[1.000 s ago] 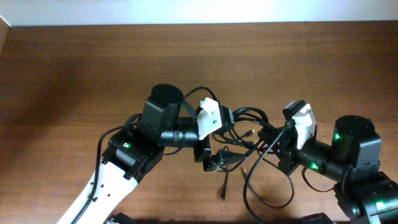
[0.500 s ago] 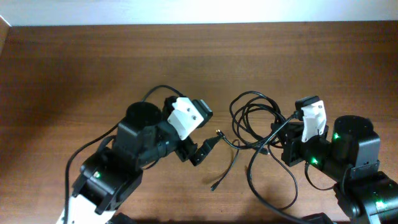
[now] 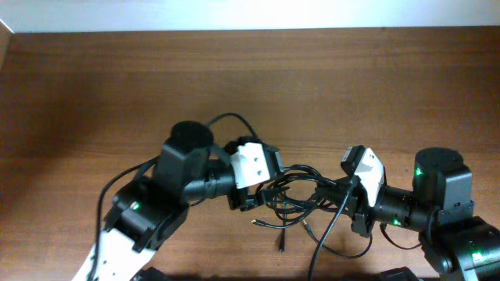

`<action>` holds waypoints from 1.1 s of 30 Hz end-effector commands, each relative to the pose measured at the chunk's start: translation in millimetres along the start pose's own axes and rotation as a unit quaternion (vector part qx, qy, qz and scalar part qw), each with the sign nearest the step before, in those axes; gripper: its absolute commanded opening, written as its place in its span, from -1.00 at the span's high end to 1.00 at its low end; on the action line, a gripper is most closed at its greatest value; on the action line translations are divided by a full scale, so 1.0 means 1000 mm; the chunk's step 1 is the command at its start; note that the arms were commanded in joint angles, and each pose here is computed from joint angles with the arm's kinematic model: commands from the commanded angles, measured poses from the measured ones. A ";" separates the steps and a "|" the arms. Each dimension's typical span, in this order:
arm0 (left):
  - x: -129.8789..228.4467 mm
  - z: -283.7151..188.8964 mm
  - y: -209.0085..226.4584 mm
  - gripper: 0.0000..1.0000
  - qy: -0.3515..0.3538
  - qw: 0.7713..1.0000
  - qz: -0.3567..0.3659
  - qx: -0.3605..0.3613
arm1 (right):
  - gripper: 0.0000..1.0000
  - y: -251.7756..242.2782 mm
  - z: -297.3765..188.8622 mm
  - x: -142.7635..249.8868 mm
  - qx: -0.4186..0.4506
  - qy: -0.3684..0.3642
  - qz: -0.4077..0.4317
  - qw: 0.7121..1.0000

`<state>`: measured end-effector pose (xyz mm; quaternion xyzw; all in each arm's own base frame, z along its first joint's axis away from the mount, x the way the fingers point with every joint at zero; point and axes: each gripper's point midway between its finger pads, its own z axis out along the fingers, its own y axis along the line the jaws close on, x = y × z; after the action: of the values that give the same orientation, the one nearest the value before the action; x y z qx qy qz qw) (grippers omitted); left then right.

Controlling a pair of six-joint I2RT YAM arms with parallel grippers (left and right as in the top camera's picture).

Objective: Untangle cables

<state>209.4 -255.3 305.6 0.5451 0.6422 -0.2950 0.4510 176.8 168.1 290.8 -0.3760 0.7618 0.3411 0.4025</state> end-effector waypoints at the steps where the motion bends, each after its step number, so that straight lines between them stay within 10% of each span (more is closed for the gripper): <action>1: -0.001 0.020 -0.015 -0.14 -0.018 0.995 -0.016 0.092 | 0.92 0.012 -0.002 -0.006 -0.034 -0.016 -0.010 0.999; 5: -0.005 0.030 -0.019 1.00 -0.039 0.990 -0.018 0.131 | 0.92 0.011 -0.001 -0.005 -0.033 -0.013 -0.007 0.999; 8: -0.007 0.028 -0.019 1.00 -0.043 0.991 -0.013 0.129 | 0.31 0.008 0.002 -0.003 -0.035 -0.005 0.003 0.999; 17: 0.015 0.025 0.032 1.00 0.029 0.993 -0.107 -0.039 | -0.14 -0.033 0.021 0.018 0.027 0.055 0.107 0.992; 33: 0.015 0.002 0.050 1.00 0.035 0.980 -0.144 -0.129 | -0.21 -0.066 0.015 0.023 0.128 0.058 0.175 0.974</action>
<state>260.8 -240.0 280.1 0.4003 0.7710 -0.2458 0.4300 224.4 144.6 246.5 -0.2120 0.8741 0.2885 0.3281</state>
